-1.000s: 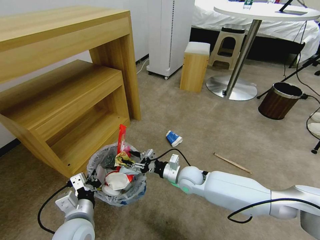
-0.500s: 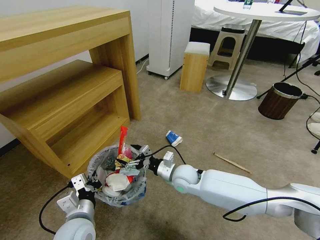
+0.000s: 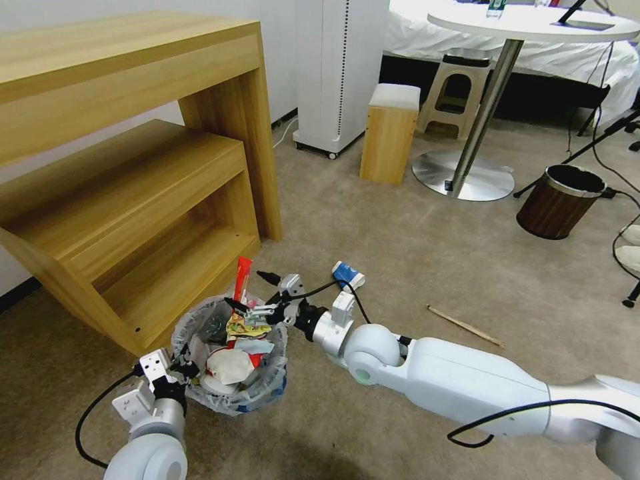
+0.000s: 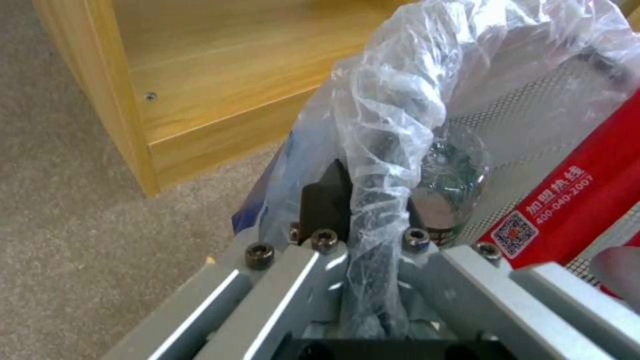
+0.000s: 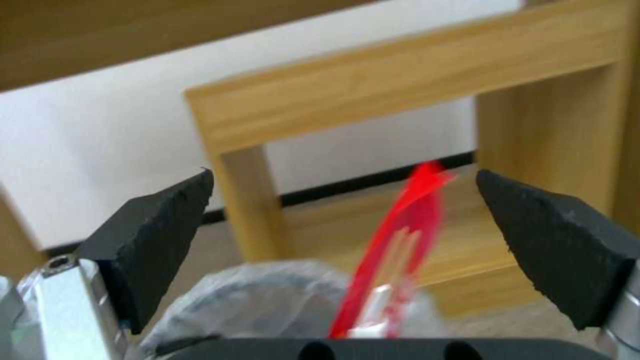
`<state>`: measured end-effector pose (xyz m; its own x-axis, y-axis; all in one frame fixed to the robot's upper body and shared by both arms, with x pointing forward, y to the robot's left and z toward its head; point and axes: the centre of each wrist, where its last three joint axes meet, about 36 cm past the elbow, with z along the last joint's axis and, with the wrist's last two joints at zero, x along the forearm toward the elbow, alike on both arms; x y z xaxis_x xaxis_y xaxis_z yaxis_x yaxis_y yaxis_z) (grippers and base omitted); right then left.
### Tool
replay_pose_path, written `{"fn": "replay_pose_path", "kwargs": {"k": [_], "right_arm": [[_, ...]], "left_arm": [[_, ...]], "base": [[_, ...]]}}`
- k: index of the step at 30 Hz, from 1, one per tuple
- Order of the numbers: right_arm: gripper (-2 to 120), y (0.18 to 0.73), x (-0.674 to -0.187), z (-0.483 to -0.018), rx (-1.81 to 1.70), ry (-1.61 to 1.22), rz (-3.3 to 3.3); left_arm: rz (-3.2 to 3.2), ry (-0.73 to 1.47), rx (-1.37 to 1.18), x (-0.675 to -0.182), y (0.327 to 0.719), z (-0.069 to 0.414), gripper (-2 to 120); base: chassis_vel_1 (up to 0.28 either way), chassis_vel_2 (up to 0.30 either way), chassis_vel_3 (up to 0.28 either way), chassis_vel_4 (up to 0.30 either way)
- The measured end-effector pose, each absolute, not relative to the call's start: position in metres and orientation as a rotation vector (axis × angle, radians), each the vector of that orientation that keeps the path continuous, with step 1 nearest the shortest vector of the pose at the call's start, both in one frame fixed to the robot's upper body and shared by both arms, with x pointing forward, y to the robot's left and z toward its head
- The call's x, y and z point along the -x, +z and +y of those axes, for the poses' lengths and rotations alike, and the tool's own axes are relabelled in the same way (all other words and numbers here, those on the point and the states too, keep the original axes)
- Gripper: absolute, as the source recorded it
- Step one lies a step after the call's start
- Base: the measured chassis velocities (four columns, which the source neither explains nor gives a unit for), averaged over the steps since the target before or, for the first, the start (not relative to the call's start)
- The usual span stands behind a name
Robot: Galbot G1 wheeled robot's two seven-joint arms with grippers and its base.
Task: Pick up the trash bin and place the garbage on the floor into it.
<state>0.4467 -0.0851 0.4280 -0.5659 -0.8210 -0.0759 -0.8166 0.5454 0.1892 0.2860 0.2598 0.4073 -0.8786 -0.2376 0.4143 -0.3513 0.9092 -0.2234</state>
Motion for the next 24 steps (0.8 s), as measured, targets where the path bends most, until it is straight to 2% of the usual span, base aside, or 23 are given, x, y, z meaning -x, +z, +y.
{"fn": "replay_pose_path", "kwargs": {"k": [6, 15, 18, 24], "right_arm": [[100, 0.433, -0.442, -0.108, -1.237, -0.304, -2.845], [100, 0.442, -0.447, -0.174, -0.906, -0.170, -2.977], [100, 0.432, -0.443, -0.214, -0.698, -0.048, -3.030], [100, 0.412, -0.424, -0.250, -0.501, 0.014, -3.019]], "left_arm": [[-2.689, 0.415, -0.437, -0.287, 0.406, 0.262, 1], [-2.689, 0.420, -0.437, -0.288, 0.406, 0.262, 1], [-2.693, 0.422, -0.437, -0.288, 0.408, 0.261, 1], [-2.711, 0.423, -0.426, -0.285, 0.415, 0.259, 1]], "base": [[0.000, 0.000, 0.000, 0.000], [0.000, 0.000, 0.000, 0.000], [0.000, 0.000, 0.000, 0.000], [0.000, 0.000, 0.000, 0.000]]}}
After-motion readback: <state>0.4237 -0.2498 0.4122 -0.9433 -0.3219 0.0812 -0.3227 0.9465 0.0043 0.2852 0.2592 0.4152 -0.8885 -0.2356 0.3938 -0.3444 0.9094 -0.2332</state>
